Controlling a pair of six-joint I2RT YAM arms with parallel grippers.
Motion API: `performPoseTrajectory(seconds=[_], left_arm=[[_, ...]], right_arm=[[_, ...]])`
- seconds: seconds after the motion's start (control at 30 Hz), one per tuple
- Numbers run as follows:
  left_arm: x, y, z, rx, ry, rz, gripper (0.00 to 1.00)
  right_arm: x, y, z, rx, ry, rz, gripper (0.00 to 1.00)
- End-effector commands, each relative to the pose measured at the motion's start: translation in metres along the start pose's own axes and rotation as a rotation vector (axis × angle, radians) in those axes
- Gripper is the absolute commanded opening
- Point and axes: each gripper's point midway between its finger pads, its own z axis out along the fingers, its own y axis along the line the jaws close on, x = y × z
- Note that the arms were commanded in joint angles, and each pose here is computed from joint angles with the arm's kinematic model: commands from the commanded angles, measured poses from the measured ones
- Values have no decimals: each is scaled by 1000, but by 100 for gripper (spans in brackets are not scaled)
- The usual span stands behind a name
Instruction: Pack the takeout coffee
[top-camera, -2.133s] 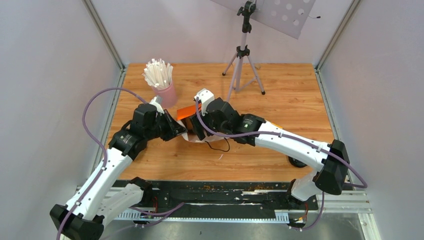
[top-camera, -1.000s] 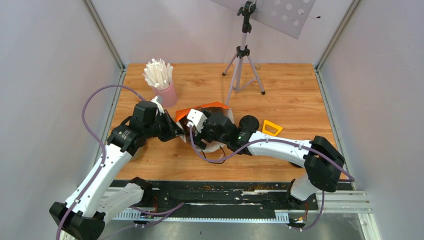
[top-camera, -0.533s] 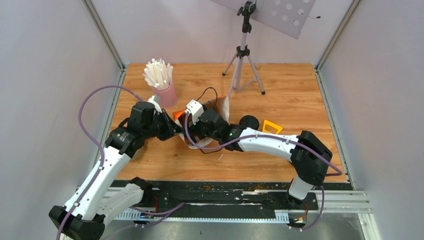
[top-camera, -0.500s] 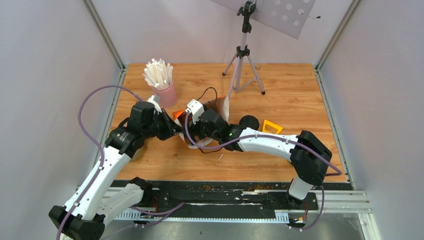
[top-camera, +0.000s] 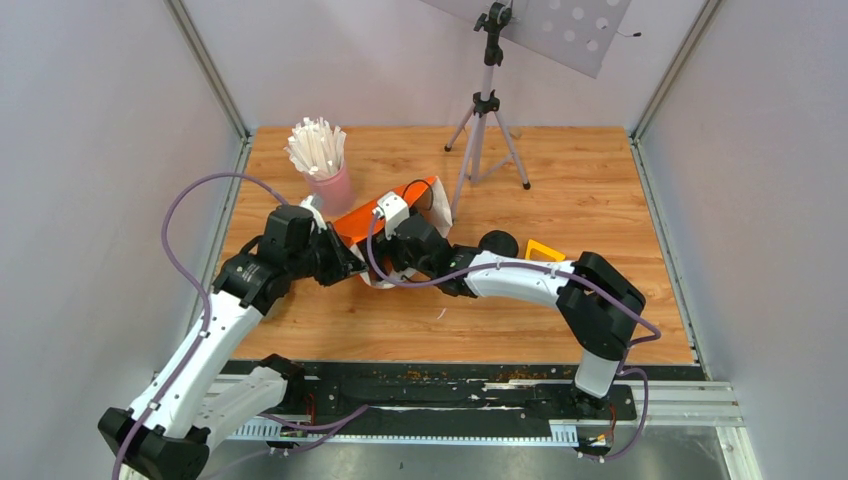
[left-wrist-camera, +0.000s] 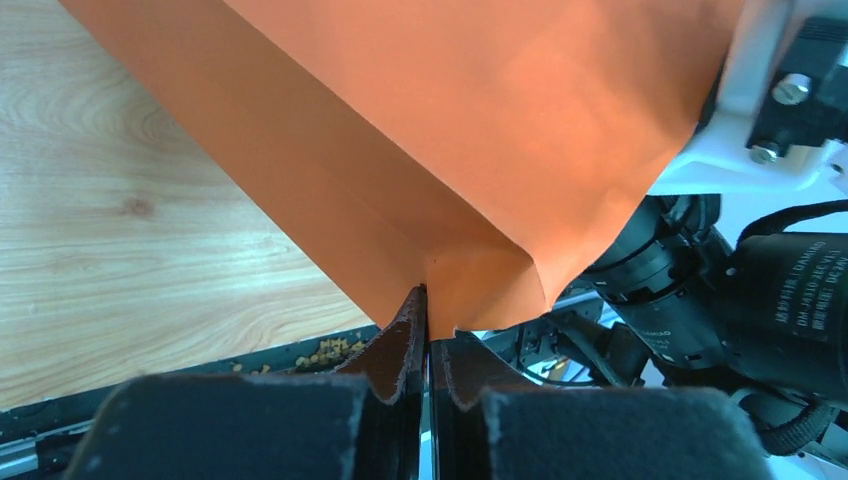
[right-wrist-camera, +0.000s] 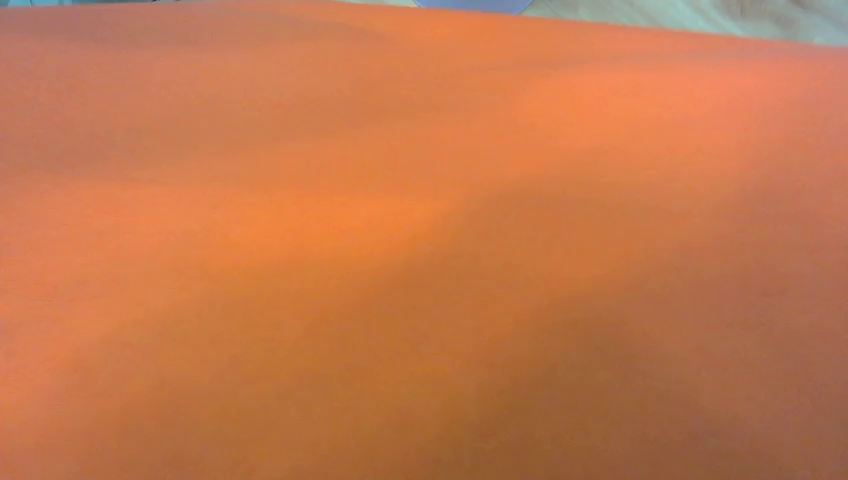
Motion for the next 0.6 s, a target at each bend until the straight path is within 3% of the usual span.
performPoseTrajectory(seconds=[0.0,0.13,0.27,0.57], left_arm=[[1,-11,-6,27,31,44,7],[-3,-12,-8,6,34,62,7],[-10,-13,-8,0,9,70,7],[-16,-12,-5,-25,-4,82,8]], right_arm=[[-15,-4,1,-3,-84,-84,99],[-25,-2,-6,-72,-173,-179,100],[-27,8,-1,-188,-159,-141,99],[-10,18,15,-242,-121,-145,95]])
